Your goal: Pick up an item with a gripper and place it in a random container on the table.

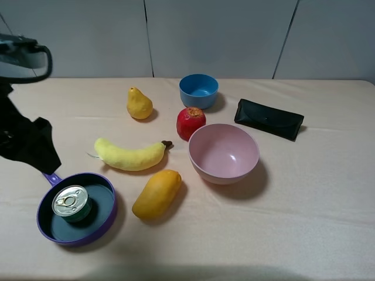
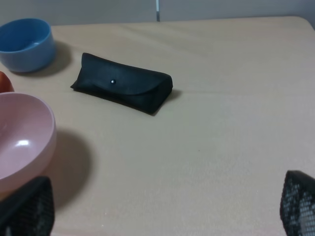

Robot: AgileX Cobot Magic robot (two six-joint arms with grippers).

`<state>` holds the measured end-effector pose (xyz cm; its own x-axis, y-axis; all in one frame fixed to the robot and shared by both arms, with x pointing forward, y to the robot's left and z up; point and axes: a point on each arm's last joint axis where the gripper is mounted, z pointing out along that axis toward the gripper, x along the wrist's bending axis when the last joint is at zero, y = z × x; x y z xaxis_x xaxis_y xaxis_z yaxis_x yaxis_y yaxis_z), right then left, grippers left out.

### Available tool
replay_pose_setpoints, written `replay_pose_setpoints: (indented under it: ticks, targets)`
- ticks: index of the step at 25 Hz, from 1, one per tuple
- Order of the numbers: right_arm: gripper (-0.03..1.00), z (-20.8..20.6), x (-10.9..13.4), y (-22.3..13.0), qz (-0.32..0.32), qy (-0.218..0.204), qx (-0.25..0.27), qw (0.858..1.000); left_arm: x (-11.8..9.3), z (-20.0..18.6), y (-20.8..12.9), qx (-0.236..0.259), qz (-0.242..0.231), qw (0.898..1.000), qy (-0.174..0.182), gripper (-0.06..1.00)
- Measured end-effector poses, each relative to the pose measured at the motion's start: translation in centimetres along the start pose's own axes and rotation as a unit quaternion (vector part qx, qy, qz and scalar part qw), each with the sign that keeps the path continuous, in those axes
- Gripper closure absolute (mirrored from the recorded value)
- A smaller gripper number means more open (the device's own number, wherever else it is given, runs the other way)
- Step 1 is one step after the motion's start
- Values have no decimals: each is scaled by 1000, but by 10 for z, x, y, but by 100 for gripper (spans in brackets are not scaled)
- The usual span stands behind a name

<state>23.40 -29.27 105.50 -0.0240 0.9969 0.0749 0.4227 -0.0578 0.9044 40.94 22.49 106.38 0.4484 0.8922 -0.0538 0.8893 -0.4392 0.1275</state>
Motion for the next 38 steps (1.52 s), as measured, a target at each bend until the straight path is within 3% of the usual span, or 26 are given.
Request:
replay_pose_setpoints:
  ticks: [4,8,16,21,29,34,38]
  targets:
    - [27,0,0,0,0,0,0,1000,-4,-31,-27,-72,1,997,5,-5]
    - [27,0,0,0,0,0,0,1000,-7,-57,-57,-150,2,989,9,-5]
    - [27,0,0,0,0,0,0,1000,-14,-91,-122,-294,18,956,20,-5]
    - [27,0,0,0,0,0,0,1000,-15,-83,-147,-323,18,946,26,-5]
    - [27,0,0,0,0,0,0,1000,-12,-48,-177,-333,-92,934,93,-5]
    - [27,0,0,0,0,0,0,1000,-14,-25,-189,-361,-146,912,130,-5]
    - [27,0,0,0,0,0,0,1000,-14,-6,-193,-389,-153,897,144,-5]
